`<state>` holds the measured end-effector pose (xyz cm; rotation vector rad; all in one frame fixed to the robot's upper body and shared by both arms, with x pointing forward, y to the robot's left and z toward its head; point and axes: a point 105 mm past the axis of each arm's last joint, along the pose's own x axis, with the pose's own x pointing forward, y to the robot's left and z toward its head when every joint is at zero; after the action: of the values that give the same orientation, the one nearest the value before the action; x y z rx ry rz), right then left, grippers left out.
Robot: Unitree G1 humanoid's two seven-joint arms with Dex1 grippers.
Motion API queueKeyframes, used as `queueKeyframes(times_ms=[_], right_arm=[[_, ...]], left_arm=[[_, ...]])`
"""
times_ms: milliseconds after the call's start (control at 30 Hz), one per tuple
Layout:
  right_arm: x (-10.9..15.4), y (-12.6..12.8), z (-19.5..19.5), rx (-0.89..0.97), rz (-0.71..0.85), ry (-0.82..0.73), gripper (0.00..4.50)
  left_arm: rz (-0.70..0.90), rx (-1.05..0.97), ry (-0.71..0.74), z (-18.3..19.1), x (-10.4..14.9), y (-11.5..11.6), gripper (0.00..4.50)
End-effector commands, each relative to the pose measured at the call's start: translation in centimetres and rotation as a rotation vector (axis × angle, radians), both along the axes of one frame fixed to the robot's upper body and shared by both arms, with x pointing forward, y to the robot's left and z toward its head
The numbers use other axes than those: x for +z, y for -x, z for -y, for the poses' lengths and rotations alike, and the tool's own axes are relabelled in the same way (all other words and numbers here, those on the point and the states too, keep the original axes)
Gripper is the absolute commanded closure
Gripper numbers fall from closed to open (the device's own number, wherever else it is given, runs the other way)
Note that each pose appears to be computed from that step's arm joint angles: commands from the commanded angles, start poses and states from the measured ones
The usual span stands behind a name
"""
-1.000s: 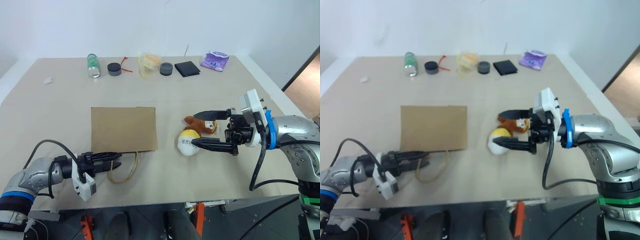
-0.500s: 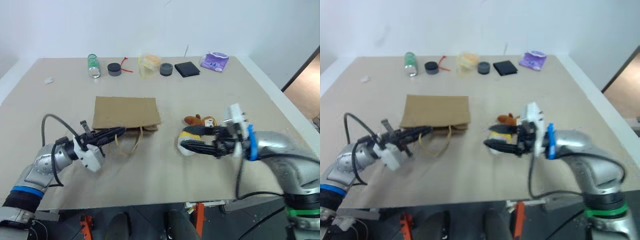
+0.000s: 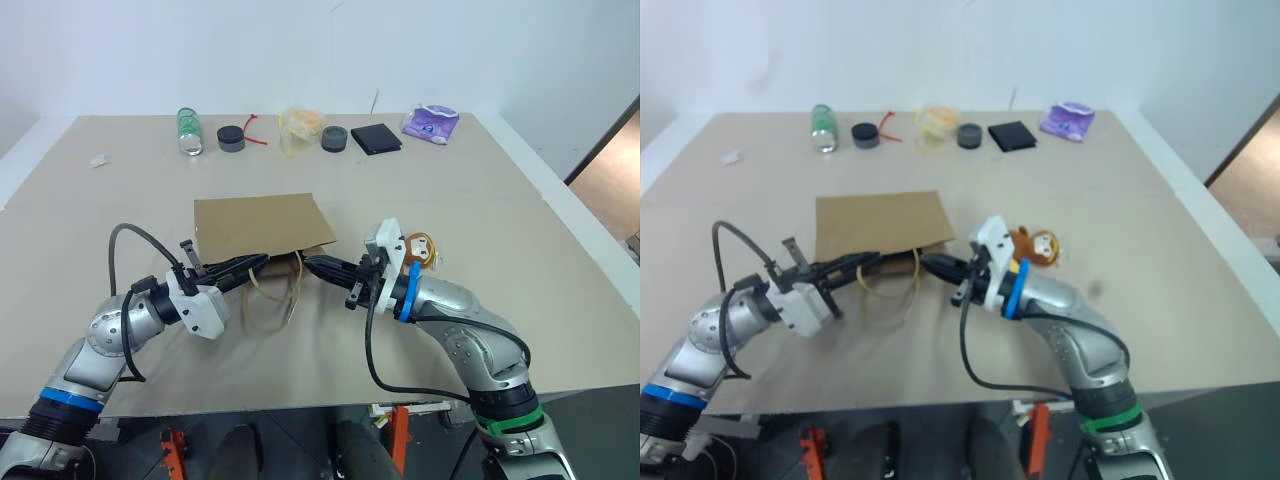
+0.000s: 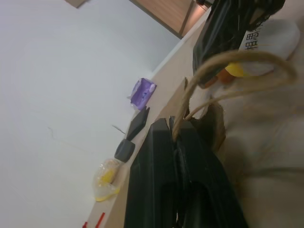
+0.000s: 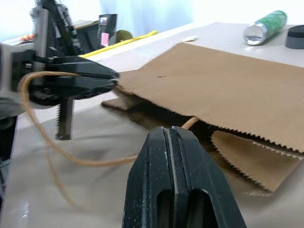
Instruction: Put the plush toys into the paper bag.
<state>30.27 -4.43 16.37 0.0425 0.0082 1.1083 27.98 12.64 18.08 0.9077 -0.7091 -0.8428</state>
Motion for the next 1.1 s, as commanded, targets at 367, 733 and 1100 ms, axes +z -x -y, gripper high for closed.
queueKeyframes(times_ms=[367, 733, 1100], right_arm=[[-0.1, -1.6, -1.0, -0.070, 0.018, -0.094, 4.49], [-1.8, -5.4, -5.6, -0.234, -0.057, -0.069, 4.49], [-6.0, -5.2, -5.6, -0.298, -0.162, 0.056, 4.49]], left_arm=[[0.013, 0.042, 0.150, 0.2, 2.9, -0.1, 4.50], [0.000, 0.053, 0.206, 0.5, 3.5, -0.1, 4.50], [0.000, 0.226, 0.508, -2.5, 7.3, -2.2, 4.50]])
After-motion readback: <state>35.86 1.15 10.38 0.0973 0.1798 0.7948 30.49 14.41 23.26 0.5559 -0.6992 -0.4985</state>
